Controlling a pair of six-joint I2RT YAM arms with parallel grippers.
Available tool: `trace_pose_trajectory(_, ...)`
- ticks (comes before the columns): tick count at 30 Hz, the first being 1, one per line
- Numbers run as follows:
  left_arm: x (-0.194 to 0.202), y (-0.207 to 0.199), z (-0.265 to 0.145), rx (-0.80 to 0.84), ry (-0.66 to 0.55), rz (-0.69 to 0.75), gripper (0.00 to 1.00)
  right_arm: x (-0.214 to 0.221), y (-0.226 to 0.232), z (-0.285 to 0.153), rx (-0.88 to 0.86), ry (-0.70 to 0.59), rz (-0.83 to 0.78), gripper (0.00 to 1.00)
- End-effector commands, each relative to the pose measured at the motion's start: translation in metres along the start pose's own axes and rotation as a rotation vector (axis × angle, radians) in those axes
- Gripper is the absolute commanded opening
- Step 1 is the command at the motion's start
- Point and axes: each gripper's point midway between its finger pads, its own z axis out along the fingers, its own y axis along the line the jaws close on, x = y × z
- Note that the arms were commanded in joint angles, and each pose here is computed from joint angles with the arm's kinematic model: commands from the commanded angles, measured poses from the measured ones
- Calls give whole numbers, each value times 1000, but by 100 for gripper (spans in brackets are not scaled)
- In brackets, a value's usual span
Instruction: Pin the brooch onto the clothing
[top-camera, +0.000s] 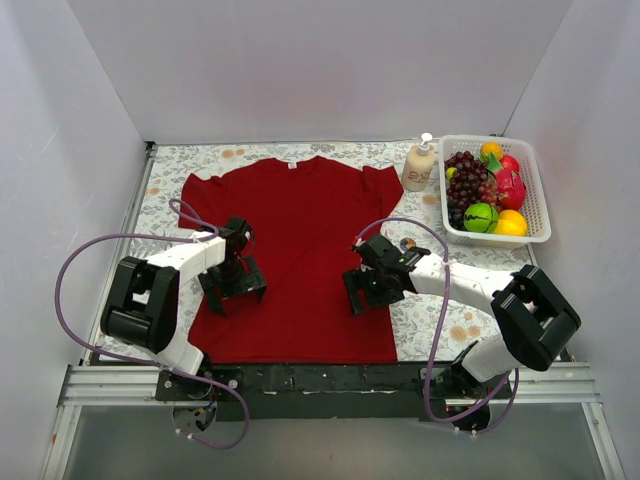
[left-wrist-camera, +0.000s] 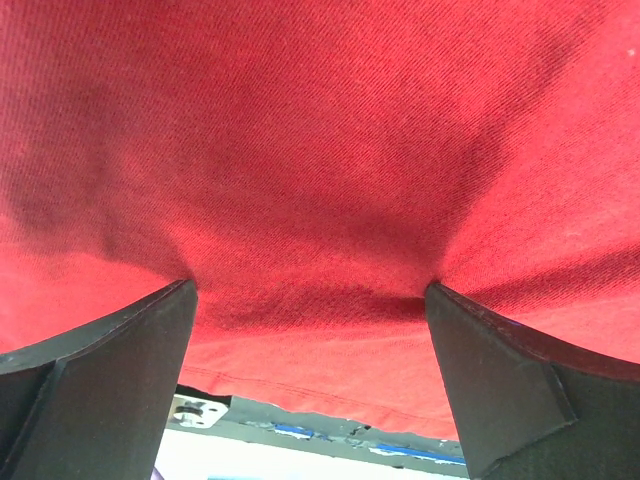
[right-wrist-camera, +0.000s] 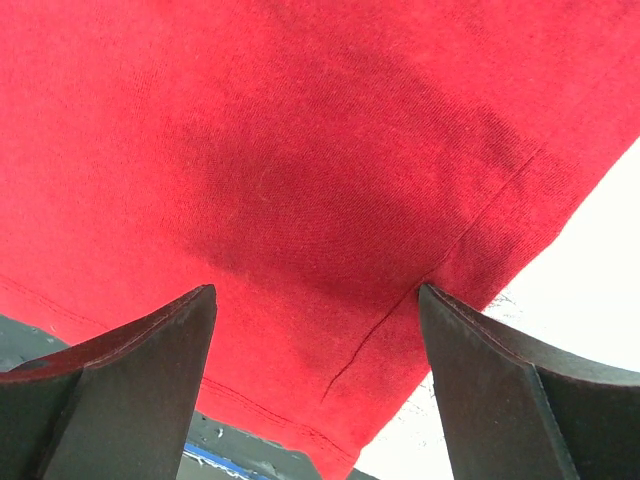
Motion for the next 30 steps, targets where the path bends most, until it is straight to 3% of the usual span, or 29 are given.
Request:
trace_pose_trajectory(1, 26, 44, 7, -190, 49, 13, 98, 71, -41, 2, 184, 254, 51, 90)
trace_pose_trajectory(7, 13, 36, -2, -160, -7, 14, 98, 45, -34, -17, 173, 171, 15, 90)
trace_pose_trajectory(17, -83, -28, -86, 35, -335, 49, 98, -40, -9, -54, 157, -60, 16, 91)
trace_pose_trajectory(24, -132, -98, -169, 356, -538, 105, 98, -84, -29, -74, 155, -167, 84, 90)
trace_pose_trajectory(30, -138, -146, -212, 590, -551, 190, 98, -126, -61, -109, 156, -309, 153, 89)
